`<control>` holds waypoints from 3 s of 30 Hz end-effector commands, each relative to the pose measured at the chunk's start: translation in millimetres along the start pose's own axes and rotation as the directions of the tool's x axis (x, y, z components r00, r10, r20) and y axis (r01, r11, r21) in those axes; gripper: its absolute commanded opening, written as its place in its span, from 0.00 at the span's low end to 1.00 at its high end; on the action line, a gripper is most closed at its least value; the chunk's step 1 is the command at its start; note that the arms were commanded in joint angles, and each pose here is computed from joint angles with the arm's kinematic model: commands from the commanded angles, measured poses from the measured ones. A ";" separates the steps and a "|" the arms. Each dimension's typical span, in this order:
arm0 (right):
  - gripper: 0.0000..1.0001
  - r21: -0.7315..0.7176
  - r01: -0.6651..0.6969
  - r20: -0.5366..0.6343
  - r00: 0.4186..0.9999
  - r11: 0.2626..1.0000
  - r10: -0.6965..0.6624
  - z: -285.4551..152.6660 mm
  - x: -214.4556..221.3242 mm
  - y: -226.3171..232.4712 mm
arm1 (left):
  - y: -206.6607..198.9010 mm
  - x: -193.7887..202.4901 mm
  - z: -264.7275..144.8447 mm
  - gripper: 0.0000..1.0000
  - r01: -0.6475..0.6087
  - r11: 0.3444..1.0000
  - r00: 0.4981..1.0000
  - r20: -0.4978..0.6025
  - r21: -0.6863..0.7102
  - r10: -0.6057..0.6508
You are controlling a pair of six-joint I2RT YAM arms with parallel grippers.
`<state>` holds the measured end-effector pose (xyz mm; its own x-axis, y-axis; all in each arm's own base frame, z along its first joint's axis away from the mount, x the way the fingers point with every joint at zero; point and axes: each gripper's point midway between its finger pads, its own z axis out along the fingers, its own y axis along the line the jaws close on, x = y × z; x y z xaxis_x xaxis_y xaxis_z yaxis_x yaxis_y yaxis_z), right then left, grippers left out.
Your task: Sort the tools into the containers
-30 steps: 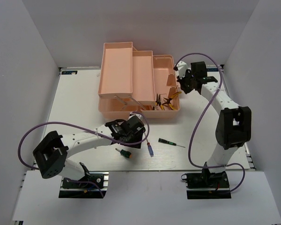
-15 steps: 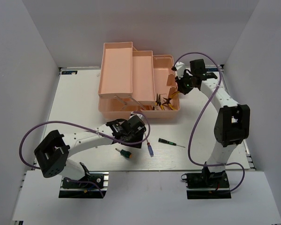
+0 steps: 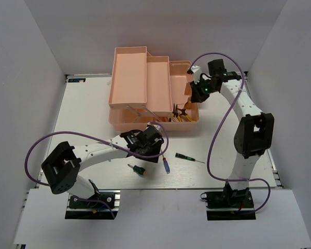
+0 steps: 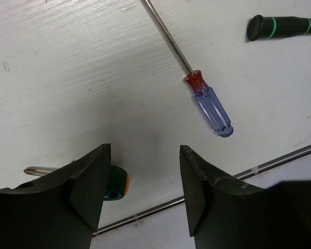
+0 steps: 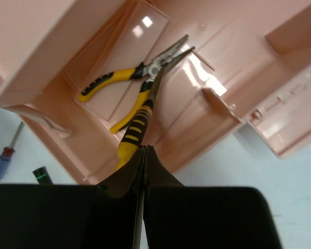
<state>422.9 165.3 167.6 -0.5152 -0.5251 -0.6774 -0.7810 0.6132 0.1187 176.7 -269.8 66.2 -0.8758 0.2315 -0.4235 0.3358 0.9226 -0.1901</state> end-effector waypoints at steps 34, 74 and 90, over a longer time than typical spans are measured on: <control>0.79 -0.205 0.251 0.175 0.960 0.946 -0.217 -68.5 61.4 122.7 | -29.1 -26.7 33.3 0.57 -0.029 0.999 0.999 -0.031 -0.015 0.029; 0.72 -0.358 0.289 0.075 0.957 0.888 -0.281 -52.3 184.2 154.7 | -75.0 -162.6 -106.7 0.00 -0.155 0.982 0.926 0.362 0.110 0.106; 0.85 -0.307 0.367 0.013 0.924 0.878 -0.381 -10.4 190.8 140.9 | 27.5 -339.3 -59.5 0.00 0.091 0.966 0.853 0.520 -0.242 0.050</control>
<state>190.7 139.2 59.3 -0.2108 -0.7121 -0.6697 -0.9775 0.1546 0.1434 448.5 -315.9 224.0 -0.6029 0.0741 -0.7944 0.1673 0.9853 -0.0351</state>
